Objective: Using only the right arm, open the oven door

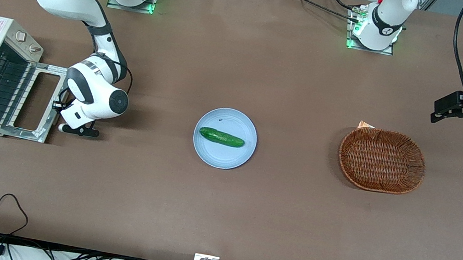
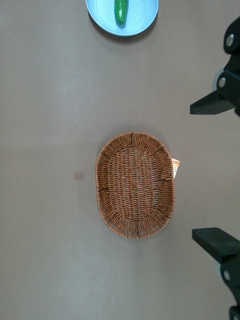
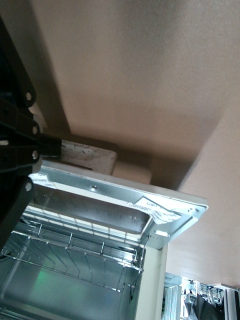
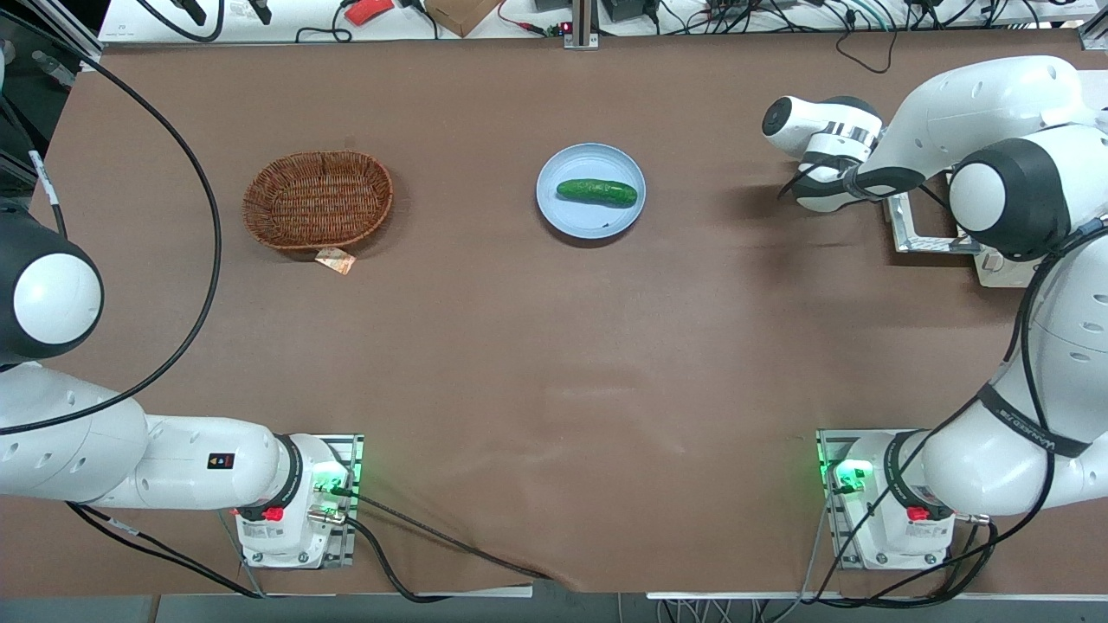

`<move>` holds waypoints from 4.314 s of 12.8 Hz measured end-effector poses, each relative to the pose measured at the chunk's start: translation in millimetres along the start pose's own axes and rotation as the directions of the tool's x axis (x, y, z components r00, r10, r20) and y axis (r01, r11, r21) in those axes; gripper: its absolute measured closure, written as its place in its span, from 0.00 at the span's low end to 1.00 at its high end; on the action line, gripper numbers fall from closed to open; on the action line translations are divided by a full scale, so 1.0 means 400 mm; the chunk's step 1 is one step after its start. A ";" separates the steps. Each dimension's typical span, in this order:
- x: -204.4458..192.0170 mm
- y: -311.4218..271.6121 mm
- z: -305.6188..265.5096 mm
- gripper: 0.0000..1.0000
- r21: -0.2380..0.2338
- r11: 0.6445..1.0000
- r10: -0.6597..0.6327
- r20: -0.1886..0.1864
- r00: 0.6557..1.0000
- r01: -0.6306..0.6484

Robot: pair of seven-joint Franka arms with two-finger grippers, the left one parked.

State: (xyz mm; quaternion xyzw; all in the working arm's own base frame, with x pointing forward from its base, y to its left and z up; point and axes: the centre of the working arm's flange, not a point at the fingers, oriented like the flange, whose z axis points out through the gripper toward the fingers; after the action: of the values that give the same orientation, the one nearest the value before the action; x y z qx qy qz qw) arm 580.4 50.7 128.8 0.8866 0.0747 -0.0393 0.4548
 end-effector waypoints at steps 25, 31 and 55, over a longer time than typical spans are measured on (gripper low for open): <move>-0.008 0.554 -0.293 0.90 0.687 0.697 0.114 0.176 0.978 -0.205; -0.029 0.658 -0.408 0.25 0.761 0.628 0.055 0.161 0.985 -0.160; -0.242 0.977 -0.643 0.00 0.820 0.570 0.122 -0.016 0.992 -0.057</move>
State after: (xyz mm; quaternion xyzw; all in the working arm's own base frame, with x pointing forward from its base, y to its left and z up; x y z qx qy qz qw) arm 551.3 25.6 604.9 0.9997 0.0193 -0.0149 -0.0070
